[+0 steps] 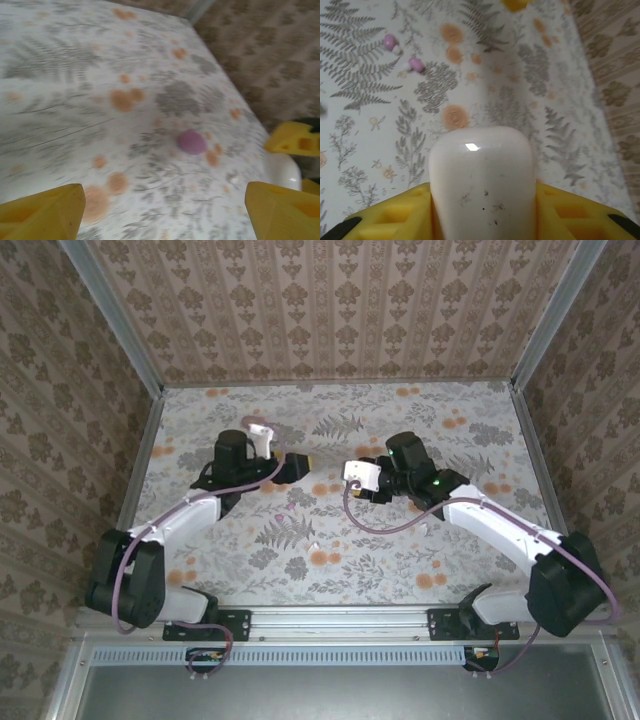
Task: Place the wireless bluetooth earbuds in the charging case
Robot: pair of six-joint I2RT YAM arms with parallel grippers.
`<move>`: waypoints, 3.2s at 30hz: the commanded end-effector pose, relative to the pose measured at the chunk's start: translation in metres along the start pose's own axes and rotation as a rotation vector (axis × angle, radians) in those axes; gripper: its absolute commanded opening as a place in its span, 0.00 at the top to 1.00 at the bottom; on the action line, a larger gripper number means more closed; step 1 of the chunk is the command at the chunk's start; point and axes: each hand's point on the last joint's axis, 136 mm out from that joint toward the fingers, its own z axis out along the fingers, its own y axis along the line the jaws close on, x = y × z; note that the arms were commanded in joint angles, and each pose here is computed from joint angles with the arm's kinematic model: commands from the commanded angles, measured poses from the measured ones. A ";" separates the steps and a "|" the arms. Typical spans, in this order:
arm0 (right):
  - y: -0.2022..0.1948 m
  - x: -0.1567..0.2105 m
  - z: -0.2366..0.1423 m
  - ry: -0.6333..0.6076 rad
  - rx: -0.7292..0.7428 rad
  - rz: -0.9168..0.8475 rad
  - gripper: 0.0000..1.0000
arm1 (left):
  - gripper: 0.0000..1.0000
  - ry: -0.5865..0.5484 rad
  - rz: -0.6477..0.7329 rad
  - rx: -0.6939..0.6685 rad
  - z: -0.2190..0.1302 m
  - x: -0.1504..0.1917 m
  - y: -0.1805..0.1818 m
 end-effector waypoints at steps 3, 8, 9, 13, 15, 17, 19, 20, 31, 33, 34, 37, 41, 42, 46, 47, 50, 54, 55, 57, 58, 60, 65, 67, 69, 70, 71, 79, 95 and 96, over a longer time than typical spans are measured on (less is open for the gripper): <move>-0.013 -0.006 -0.013 -0.022 0.080 -0.015 0.62 | 0.16 0.073 0.055 0.254 0.014 -0.002 -0.068; -0.016 -0.012 -0.017 -0.047 0.096 -0.014 0.62 | 0.21 0.142 0.057 0.298 0.029 0.007 -0.085; -0.016 -0.013 -0.017 -0.051 0.098 -0.014 0.62 | 0.22 0.154 0.059 0.307 0.031 0.009 -0.087; -0.017 -0.016 -0.018 -0.071 0.106 -0.012 0.62 | 0.27 0.190 0.056 0.343 0.040 0.014 -0.096; -0.018 -0.016 -0.017 -0.073 0.109 -0.008 0.62 | 0.28 0.203 0.061 0.355 0.041 0.017 -0.099; -0.020 -0.016 -0.016 -0.071 0.116 -0.003 0.62 | 0.28 0.220 0.064 0.361 0.041 0.021 -0.098; -0.021 -0.016 -0.016 -0.073 0.122 -0.001 0.62 | 0.32 0.233 0.065 0.368 0.042 0.023 -0.099; -0.021 -0.017 -0.016 -0.075 0.124 0.001 0.62 | 0.32 0.235 0.062 0.373 0.042 0.023 -0.099; -0.021 -0.018 -0.016 -0.079 0.122 -0.001 0.62 | 0.51 0.239 0.059 0.403 0.047 0.024 -0.104; -0.021 -0.019 -0.017 -0.082 0.123 -0.002 0.62 | 0.53 0.236 0.060 0.408 0.047 0.025 -0.105; -0.020 -0.019 -0.017 -0.083 0.120 -0.002 0.62 | 0.54 0.236 0.058 0.409 0.048 0.024 -0.105; -0.018 -0.020 -0.017 -0.088 0.117 -0.004 0.62 | 0.56 0.231 0.059 0.412 0.049 0.023 -0.106; -0.016 -0.021 -0.016 -0.088 0.110 -0.012 0.62 | 0.58 0.225 0.057 0.410 0.050 0.021 -0.107; -0.016 -0.020 -0.016 -0.087 0.109 -0.014 0.62 | 0.58 0.225 0.056 0.410 0.050 0.021 -0.107; -0.013 -0.021 -0.017 -0.093 0.102 -0.027 0.61 | 0.60 0.224 0.050 0.410 0.051 0.020 -0.107; -0.015 -0.022 -0.017 -0.096 0.112 -0.026 0.61 | 0.62 0.229 0.047 0.411 0.051 0.021 -0.107; -0.017 -0.023 -0.019 -0.104 0.134 -0.026 0.61 | 0.62 0.239 0.039 0.404 0.051 0.025 -0.105; -0.017 -0.024 -0.018 -0.104 0.132 -0.022 0.61 | 0.64 0.239 0.046 0.411 0.051 0.024 -0.108; -0.017 -0.024 -0.019 -0.105 0.133 -0.021 0.61 | 0.64 0.241 0.047 0.410 0.052 0.025 -0.108; -0.016 -0.024 -0.018 -0.105 0.130 -0.022 0.60 | 0.65 0.238 0.047 0.404 0.053 0.025 -0.108; -0.016 -0.025 -0.018 -0.108 0.126 -0.026 0.60 | 0.67 0.238 0.049 0.406 0.053 0.024 -0.108; -0.015 -0.025 -0.019 -0.112 0.124 -0.025 0.60 | 0.71 0.241 0.049 0.407 0.054 0.025 -0.109; -0.014 -0.024 -0.019 -0.108 0.124 -0.029 0.59 | 0.77 0.240 0.053 0.412 0.053 0.024 -0.111; -0.013 -0.023 -0.019 -0.104 0.121 -0.027 0.58 | 0.79 0.241 0.052 0.412 0.053 0.025 -0.111; -0.013 -0.024 -0.020 -0.107 0.123 -0.027 0.56 | 0.83 0.239 0.053 0.409 0.052 0.024 -0.110; -0.013 -0.024 -0.020 -0.107 0.124 -0.024 0.54 | 0.85 0.237 0.054 0.406 0.052 0.023 -0.110; -0.013 -0.023 -0.020 -0.107 0.127 -0.021 0.52 | 0.85 0.232 0.055 0.405 0.052 0.022 -0.109; -0.015 -0.026 -0.035 -0.121 0.151 0.052 0.33 | 0.93 0.156 0.077 0.359 0.041 0.000 -0.101; -0.094 -0.056 -0.121 -0.426 0.157 1.059 0.21 | 0.97 -0.258 0.741 0.294 -0.010 -0.021 -0.121; -0.091 -0.060 -0.120 -0.419 0.118 1.075 0.21 | 0.97 -0.252 0.754 0.298 -0.009 -0.018 -0.122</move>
